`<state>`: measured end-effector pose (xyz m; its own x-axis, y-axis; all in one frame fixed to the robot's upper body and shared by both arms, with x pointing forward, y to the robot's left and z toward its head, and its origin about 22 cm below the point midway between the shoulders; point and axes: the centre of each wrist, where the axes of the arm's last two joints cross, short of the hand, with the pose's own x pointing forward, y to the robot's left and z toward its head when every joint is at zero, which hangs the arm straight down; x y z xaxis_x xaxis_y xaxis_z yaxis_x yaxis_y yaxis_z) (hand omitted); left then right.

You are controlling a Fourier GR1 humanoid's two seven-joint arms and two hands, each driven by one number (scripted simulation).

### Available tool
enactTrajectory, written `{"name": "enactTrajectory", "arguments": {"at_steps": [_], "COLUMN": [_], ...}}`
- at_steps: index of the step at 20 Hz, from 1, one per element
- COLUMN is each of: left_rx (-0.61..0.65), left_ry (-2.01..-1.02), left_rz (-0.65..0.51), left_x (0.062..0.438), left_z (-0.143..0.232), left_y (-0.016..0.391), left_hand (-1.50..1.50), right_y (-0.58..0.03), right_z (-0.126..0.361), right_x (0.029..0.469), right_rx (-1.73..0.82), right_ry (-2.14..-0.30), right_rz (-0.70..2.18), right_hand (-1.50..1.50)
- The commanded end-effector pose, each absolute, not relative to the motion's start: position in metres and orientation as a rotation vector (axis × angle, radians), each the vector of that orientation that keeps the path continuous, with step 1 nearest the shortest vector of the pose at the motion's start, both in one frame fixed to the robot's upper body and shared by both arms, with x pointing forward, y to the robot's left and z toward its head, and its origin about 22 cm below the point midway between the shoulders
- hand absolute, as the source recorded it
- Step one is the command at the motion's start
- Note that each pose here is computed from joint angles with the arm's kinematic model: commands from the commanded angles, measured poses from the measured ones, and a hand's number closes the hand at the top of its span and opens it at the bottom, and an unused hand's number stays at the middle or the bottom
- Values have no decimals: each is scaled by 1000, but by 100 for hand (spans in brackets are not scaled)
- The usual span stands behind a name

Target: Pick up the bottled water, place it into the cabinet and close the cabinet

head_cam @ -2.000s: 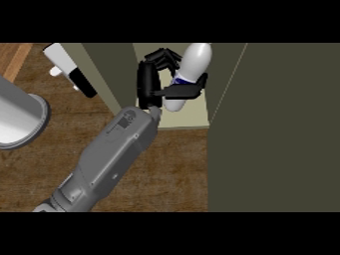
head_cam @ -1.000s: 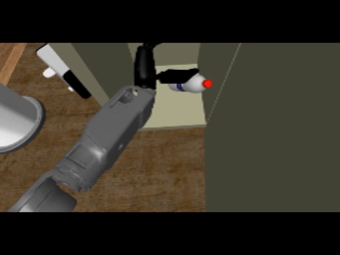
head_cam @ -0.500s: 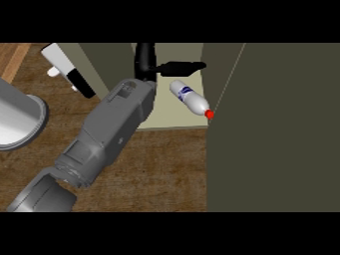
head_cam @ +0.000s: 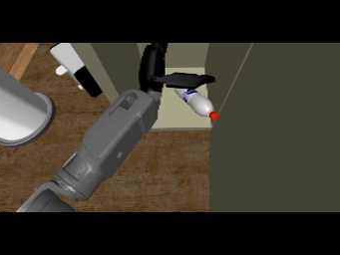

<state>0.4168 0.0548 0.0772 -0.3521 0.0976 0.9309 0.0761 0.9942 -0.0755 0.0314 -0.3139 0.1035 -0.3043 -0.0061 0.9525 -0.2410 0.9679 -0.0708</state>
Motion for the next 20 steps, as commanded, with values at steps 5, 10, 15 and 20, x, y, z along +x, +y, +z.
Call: {"name": "enactTrajectory", "arguments": {"at_steps": [5, 10, 15, 20], "left_rx": [-256, -331, -365, -376], "left_ry": [-1904, -1891, -1879, -1878], "left_rz": [36, 50, 48, 74], "left_x": [366, 327, 294, 264], "left_z": [61, 58, 47, 54], "left_y": [40, 34, 72, 80], "left_hand": [-150, -150, -150, -150], "right_y": [-295, -295, -295, -288], "right_z": [130, 133, 137, 142], "right_x": [31, 35, 33, 46], "right_rx": [200, 179, 153, 267], "right_ry": [-1916, -1912, -1916, -1881], "right_rz": [260, 259, 258, 336], "right_hand": [-150, -150, -150, -150]}}
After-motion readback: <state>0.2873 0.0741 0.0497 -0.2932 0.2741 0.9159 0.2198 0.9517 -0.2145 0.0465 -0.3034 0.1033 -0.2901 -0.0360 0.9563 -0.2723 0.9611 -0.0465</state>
